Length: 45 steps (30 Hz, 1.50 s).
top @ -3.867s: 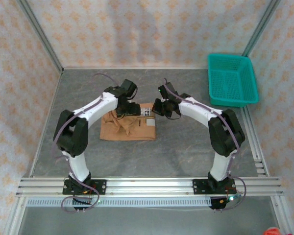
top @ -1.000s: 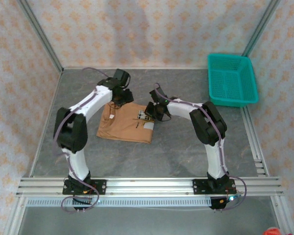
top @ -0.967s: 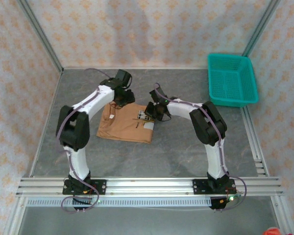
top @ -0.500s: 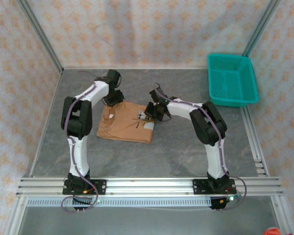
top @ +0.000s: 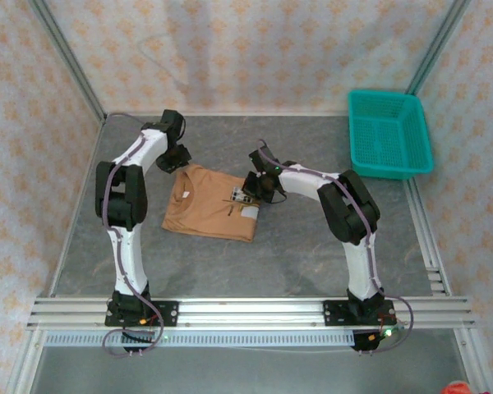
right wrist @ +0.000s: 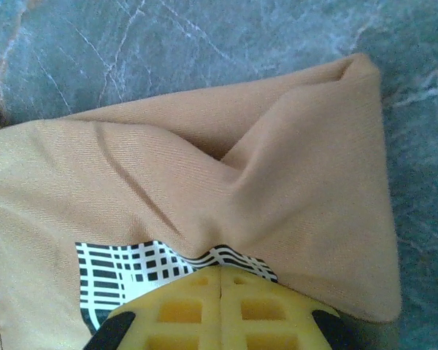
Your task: Fold the inside-out t-shirt
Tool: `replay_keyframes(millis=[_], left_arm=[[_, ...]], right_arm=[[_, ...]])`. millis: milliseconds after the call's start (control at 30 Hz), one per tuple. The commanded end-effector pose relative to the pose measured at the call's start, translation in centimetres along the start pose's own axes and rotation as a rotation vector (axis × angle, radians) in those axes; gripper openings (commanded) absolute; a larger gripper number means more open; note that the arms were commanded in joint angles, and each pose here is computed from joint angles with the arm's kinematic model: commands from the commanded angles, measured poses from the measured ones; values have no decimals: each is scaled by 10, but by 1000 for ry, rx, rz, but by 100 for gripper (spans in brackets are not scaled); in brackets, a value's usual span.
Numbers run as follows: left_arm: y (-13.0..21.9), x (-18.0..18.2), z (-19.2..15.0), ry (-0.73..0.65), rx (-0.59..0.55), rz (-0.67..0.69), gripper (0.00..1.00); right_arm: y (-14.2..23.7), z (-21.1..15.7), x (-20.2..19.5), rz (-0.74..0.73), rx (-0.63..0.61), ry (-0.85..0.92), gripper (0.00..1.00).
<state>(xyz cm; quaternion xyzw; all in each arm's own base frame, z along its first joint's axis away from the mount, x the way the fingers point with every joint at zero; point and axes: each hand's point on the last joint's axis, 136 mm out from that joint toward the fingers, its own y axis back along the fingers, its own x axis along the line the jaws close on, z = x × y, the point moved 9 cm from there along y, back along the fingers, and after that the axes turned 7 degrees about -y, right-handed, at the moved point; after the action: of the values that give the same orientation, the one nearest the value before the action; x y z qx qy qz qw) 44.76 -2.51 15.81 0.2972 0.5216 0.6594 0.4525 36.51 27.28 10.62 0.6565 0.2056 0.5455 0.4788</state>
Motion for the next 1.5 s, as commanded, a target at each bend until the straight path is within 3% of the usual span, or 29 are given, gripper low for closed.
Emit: replay_keyframes(millis=[0,133,300,500,733,900,1067,1200,1300,1400,1467], left_arm=[[75,-7,-15,-55,-134,-3,27],[105,-24,-69,-97,-151,-144,30],[76,-23,-133,-34,-35,-303,30],[34,1,-161,-23,41,-200,30],[-10,7,-145,-92,90,-30,30],[-24,-24,-126,-142,94,-71,30],[-33,-67,-108,-281,131,-115,30],[-11,-92,-89,-411,145,-203,32],[28,-95,-73,-410,87,-302,39],[65,-78,-60,-325,9,-365,42],[84,-59,-53,-258,-31,-385,42]], right_arm=[[21,-7,7,-60,14,42,10],[53,3,26,-4,-72,95,15],[32,19,23,0,-48,124,14],[3,26,8,-21,8,100,13],[1,8,-35,-135,38,70,11],[17,-31,-63,-168,58,42,10],[40,-77,-76,-164,17,33,8],[57,-88,-56,-81,6,54,9],[79,-73,-39,-82,-72,117,14],[94,-49,-28,-60,-121,168,25],[98,-31,-24,-34,-142,190,39]])
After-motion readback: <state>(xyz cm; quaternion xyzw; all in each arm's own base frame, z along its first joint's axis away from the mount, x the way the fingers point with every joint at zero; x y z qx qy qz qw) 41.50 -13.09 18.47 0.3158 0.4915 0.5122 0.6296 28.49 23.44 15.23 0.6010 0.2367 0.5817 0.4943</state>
